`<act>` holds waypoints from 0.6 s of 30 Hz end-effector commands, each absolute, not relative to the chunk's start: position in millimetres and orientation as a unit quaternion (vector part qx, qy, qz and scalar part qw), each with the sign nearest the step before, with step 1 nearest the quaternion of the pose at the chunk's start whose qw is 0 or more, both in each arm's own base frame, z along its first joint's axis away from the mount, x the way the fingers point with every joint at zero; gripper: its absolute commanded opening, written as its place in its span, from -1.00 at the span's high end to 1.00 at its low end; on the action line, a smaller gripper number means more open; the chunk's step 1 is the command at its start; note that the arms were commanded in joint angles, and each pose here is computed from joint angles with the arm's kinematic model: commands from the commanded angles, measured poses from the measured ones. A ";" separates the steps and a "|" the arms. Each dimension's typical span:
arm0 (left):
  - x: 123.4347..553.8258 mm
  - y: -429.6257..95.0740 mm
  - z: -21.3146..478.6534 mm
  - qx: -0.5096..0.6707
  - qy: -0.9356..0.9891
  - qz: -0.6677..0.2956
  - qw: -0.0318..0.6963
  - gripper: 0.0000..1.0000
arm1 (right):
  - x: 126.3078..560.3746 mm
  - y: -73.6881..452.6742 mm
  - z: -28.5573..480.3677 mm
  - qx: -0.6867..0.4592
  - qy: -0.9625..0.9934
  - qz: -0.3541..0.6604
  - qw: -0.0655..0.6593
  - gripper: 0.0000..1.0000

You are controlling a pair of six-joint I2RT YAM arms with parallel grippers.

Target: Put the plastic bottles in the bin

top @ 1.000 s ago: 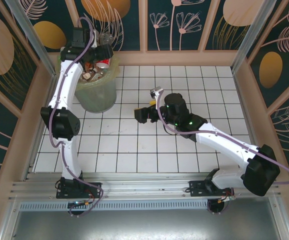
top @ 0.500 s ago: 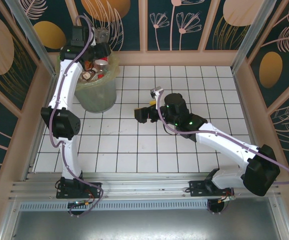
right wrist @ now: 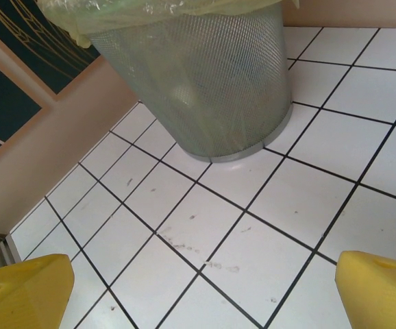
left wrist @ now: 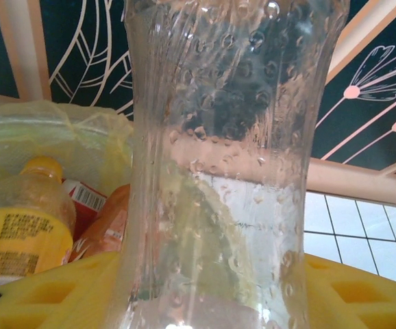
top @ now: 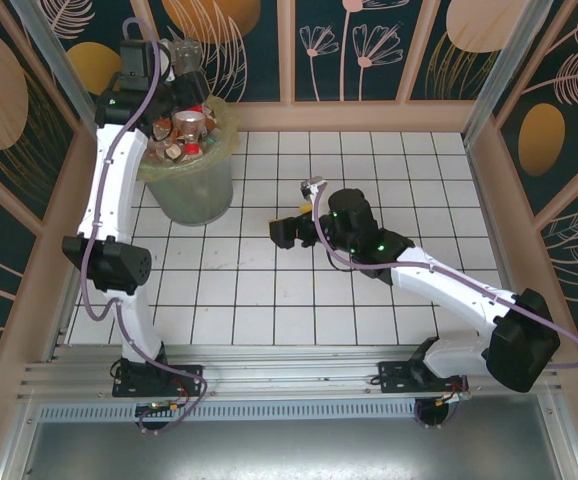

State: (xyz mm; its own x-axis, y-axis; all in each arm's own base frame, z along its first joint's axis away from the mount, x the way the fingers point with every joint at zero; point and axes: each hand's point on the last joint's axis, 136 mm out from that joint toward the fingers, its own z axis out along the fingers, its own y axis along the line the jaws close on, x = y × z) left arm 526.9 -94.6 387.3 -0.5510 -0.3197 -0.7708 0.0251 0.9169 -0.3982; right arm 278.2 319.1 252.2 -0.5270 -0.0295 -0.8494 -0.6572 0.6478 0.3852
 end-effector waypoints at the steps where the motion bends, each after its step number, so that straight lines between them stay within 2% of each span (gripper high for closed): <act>1: 510.7 -89.8 379.1 -0.100 0.874 -0.172 0.444 -0.21 | 276.4 317.3 265.0 -0.210 0.782 0.380 0.448 -0.97; 18: 528.9 -82.2 319.8 -0.117 0.903 -0.130 0.393 -0.38 | 274.5 314.1 260.5 -0.208 0.784 0.377 0.447 -0.97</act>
